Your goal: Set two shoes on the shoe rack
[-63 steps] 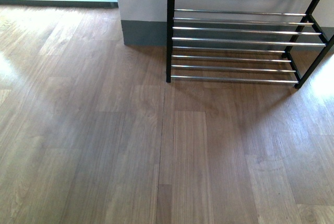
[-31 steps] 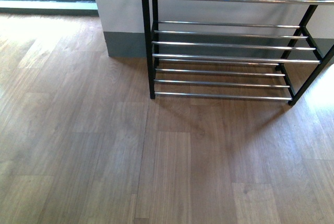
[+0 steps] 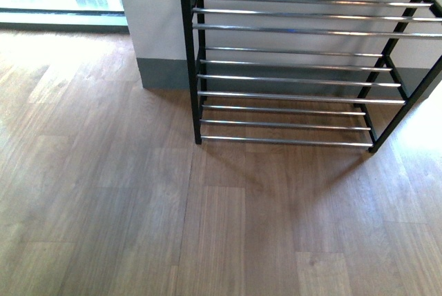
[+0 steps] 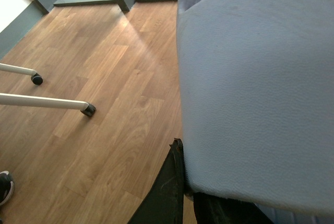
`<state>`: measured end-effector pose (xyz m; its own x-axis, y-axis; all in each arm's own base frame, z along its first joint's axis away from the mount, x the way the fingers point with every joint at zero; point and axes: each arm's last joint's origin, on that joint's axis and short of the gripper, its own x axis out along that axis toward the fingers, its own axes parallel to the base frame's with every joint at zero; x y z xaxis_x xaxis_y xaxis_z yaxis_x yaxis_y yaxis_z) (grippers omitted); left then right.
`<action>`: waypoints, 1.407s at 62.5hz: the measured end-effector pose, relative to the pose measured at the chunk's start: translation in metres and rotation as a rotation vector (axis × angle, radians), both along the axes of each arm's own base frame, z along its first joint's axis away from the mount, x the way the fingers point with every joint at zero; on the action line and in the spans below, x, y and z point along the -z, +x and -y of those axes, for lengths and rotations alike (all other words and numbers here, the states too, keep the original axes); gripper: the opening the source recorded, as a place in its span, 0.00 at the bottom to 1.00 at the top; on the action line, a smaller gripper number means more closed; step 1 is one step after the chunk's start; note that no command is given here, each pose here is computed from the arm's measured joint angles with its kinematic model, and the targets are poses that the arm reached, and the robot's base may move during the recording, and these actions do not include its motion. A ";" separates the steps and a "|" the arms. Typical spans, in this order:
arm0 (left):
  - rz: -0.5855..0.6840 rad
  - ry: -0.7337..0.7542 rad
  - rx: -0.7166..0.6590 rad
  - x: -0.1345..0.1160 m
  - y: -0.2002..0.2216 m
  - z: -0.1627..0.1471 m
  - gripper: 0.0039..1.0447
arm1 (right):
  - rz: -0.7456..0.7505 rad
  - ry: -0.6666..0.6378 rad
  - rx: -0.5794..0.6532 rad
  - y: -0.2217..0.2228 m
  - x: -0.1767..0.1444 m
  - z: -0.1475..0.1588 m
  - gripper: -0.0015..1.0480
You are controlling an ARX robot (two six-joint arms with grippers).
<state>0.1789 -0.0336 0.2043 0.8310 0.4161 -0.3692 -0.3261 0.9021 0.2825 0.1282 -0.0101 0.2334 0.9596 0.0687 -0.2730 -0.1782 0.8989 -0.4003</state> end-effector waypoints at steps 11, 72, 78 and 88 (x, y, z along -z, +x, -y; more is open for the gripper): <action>0.001 0.000 -0.001 0.000 0.000 0.000 0.01 | 0.000 0.000 0.000 0.000 0.000 0.000 0.01; 0.003 0.000 -0.002 -0.001 0.000 0.000 0.01 | 0.003 0.000 0.000 0.000 0.000 0.000 0.01; 0.003 0.000 -0.002 -0.001 0.000 0.000 0.01 | 0.003 0.000 0.000 0.000 0.000 0.000 0.01; 0.001 0.000 -0.001 0.000 0.000 0.000 0.01 | 0.006 0.010 -0.005 0.000 0.000 0.000 0.01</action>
<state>0.1789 -0.0334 0.2045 0.8309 0.4173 -0.3681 -0.3277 0.9016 0.2823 0.1286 -0.0100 0.2332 0.9609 0.0761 -0.2661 -0.1800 0.9020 -0.3924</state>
